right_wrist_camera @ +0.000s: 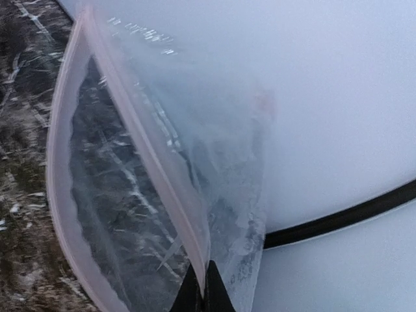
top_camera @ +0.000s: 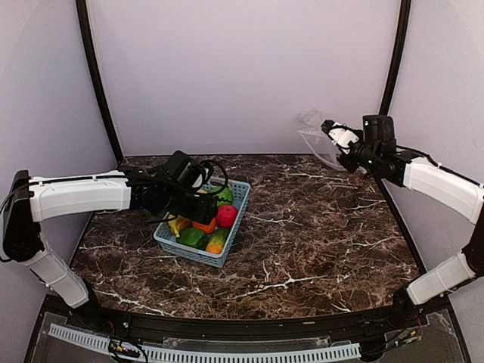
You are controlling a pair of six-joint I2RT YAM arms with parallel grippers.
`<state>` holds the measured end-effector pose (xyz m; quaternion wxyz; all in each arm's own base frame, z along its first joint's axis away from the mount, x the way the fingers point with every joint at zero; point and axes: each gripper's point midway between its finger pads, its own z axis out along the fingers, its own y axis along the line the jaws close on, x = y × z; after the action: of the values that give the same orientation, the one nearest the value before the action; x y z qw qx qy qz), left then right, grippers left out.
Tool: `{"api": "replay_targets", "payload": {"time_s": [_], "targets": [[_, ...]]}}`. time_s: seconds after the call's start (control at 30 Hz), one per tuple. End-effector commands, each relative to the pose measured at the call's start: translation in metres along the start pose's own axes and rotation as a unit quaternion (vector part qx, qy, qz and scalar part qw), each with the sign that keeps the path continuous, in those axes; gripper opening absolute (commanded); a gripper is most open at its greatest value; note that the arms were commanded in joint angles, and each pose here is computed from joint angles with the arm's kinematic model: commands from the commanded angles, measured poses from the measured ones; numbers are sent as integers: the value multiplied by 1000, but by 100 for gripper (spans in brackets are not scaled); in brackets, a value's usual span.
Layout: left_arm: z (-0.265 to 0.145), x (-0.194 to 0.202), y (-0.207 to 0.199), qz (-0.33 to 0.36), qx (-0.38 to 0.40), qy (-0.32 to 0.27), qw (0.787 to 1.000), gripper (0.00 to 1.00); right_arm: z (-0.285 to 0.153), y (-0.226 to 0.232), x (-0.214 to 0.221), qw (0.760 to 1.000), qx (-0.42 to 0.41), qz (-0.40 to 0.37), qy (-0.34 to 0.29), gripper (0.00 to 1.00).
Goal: Place the food in the zip-top bag and seal the zipper
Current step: Pick up the fake fruit from the bin.
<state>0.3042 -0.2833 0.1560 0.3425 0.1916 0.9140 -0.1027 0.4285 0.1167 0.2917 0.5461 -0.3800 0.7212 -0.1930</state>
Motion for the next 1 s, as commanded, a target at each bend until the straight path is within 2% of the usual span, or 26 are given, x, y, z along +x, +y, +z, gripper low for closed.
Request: {"api": "replay_targets", "payload": {"time_s": [0.0, 0.03, 0.1, 0.17, 0.43, 0.67, 0.97], "targets": [[10, 16, 10, 2, -3, 66, 998, 75, 9, 114, 38, 980, -185, 39, 53, 0], [14, 14, 11, -1, -3, 71, 997, 91, 8, 126, 40, 974, -209, 59, 59, 0], [18, 17, 10, -2, -1, 87, 996, 98, 2, 144, 35, 962, -258, 79, 47, 0], [23, 21, 9, 0, -2, 102, 995, 99, -3, 155, 31, 953, -288, 92, 37, 0], [40, 36, 11, -18, -5, 139, 990, 83, -11, 178, 33, 936, -336, 104, 32, 0], [52, 33, 26, -33, -39, 137, 989, 86, -15, 182, 34, 933, -343, 103, 28, 0], [76, 31, 34, -32, -61, 139, 988, 83, -17, 181, 33, 933, -344, 102, 24, 0]]}}
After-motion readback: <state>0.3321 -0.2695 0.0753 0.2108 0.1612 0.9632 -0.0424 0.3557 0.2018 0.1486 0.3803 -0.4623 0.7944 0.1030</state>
